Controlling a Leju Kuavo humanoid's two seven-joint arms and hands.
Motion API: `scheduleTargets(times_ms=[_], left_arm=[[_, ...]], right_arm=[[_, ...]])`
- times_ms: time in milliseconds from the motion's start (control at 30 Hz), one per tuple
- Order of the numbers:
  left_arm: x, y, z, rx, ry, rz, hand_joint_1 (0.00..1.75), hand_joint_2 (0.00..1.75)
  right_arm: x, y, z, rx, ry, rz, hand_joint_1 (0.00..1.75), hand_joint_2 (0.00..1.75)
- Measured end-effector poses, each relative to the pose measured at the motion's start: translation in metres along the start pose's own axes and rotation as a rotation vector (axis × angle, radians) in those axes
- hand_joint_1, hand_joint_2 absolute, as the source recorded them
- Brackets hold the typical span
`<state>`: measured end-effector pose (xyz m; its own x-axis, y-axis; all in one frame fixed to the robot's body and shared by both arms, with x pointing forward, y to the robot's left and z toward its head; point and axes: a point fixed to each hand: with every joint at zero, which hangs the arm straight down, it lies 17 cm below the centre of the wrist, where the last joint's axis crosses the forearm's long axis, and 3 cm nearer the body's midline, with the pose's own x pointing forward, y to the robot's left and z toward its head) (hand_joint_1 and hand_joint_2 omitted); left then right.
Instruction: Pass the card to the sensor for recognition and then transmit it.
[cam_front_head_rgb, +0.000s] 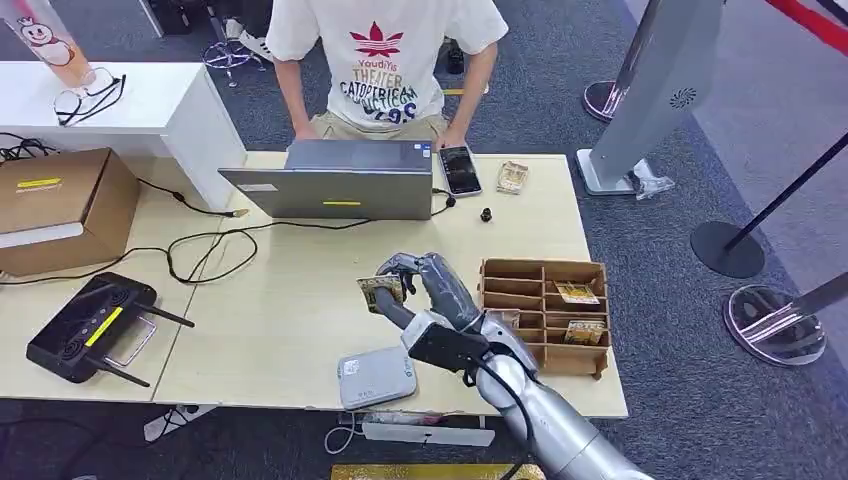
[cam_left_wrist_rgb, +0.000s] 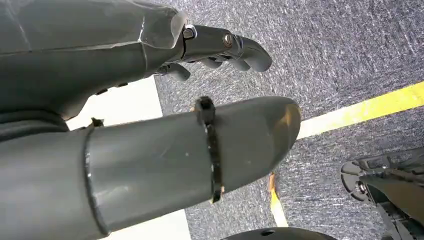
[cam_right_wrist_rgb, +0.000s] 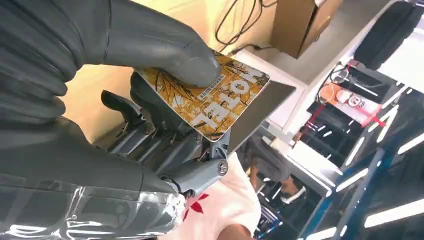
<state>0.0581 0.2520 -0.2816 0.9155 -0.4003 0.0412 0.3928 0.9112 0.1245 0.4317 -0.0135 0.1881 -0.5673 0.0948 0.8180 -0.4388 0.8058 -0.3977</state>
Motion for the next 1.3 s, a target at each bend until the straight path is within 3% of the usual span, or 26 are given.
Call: scheduleTargets(times_ms=[900, 1300], left_arm=[[-0.002, -0.001, 0.000, 0.000, -0.002, 0.008, 0.00, 0.00], [-0.005, 0.000, 0.000, -0.002, 0.011, -0.003, 0.00, 0.00]], right_arm=[[-0.031, 0.041, 0.018, 0.100, 0.122, -0.125, 1.75, 1.75], [-0.052, 0.072, 0.041, 0.175, 0.203, -0.177, 1.75, 1.75]])
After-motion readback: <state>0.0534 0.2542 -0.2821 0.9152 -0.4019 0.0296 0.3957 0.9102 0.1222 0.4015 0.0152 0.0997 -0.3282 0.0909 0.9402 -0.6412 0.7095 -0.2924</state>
